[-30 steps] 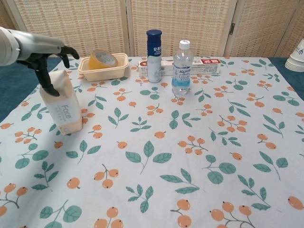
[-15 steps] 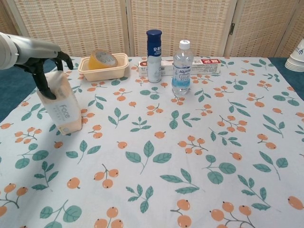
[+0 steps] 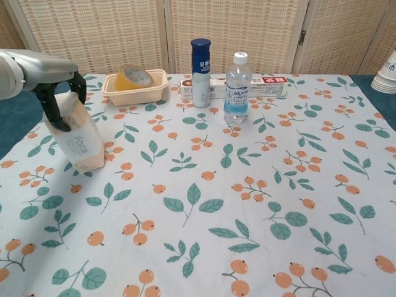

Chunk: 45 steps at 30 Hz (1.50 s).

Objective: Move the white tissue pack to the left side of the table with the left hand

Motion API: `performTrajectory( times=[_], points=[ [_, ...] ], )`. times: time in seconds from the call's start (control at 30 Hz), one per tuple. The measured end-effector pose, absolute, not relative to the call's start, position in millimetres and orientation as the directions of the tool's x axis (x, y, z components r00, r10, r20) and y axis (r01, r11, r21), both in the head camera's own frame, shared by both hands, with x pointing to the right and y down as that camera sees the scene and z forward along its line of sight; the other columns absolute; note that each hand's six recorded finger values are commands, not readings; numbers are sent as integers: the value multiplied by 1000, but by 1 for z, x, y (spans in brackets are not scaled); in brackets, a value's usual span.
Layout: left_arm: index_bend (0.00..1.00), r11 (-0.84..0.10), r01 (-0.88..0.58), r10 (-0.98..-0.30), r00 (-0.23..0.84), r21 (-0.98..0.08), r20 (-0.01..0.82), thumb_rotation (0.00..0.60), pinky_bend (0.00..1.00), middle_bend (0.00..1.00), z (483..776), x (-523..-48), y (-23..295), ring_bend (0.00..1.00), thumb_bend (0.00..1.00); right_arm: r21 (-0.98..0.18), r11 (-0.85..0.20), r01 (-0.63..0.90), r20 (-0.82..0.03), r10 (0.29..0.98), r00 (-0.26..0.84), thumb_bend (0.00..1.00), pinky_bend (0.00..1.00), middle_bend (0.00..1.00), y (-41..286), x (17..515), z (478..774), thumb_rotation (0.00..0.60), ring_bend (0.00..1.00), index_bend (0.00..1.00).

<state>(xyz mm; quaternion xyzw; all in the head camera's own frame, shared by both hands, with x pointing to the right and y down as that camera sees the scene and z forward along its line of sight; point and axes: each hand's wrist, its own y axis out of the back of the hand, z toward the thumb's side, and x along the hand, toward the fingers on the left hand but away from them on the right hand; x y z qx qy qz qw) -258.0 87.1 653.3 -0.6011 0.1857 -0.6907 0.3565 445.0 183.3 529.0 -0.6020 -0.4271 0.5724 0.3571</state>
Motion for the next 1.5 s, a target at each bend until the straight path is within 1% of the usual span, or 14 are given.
performTrajectory(
  times=[0.23, 0.53, 0.63, 0.73, 0.83, 0.93, 0.97, 1.07, 1.2, 1.27, 1.5],
  points=[
    [635, -656, 252, -736, -9, -711, 677, 600, 1000, 758, 647, -255, 85, 1000, 294, -918, -382, 106, -386, 922, -21, 94, 0, 0, 183, 445, 530, 600, 0, 11],
    [668, -600, 177, -784, 69, -781, 617, 600, 1000, 803, 626, -241, 80, 1000, 304, -917, -384, 106, -388, 921, -22, 94, 0, 0, 183, 445, 531, 600, 0, 11],
    [669, -572, 114, -806, 102, -812, 583, 600, 1000, 807, 618, -234, 78, 1000, 304, -918, -381, 107, -385, 923, -21, 94, 0, 0, 182, 445, 530, 600, 0, 11],
    [675, -539, 23, -832, 139, -842, 537, 600, 1000, 815, 611, -228, 76, 1000, 304, -919, -379, 109, -384, 923, -22, 94, 0, 0, 182, 446, 530, 600, 0, 11],
    [680, -499, -94, -859, 180, -861, 478, 600, 1000, 819, 605, -222, 76, 1000, 303, -917, -382, 113, -386, 922, -24, 94, 0, 0, 182, 446, 531, 600, 0, 11],
    [681, -460, -228, -883, 212, -858, 418, 600, 1000, 821, 602, -218, 78, 1000, 302, -916, -385, 115, -390, 921, -24, 94, 0, 0, 181, 447, 531, 600, 0, 11],
    [681, -448, -284, -891, 217, -848, 398, 600, 1000, 821, 604, -218, 79, 1000, 303, -915, -386, 115, -391, 920, -24, 94, 0, 0, 181, 447, 532, 600, 0, 11],
    [682, -427, -423, -904, 199, -799, 378, 600, 1000, 825, 615, -223, 86, 1000, 302, -914, -389, 115, -393, 919, -23, 94, 0, 0, 181, 447, 533, 600, 0, 11],
    [686, -403, -579, -908, 157, -709, 388, 600, 1000, 832, 637, -233, 98, 1000, 303, -913, -392, 114, -397, 918, -22, 94, 0, 0, 181, 446, 534, 600, 0, 11],
    [688, -391, -632, -906, 136, -669, 400, 600, 1000, 834, 651, -239, 106, 1000, 303, -912, -395, 112, -399, 917, -21, 94, 0, 0, 181, 446, 535, 600, 0, 11],
    [693, -361, -717, -893, 81, -596, 443, 600, 1000, 844, 697, -251, 128, 1000, 304, -911, -395, 115, -400, 916, -23, 94, 0, 0, 181, 446, 535, 600, 0, 11]
  ],
)
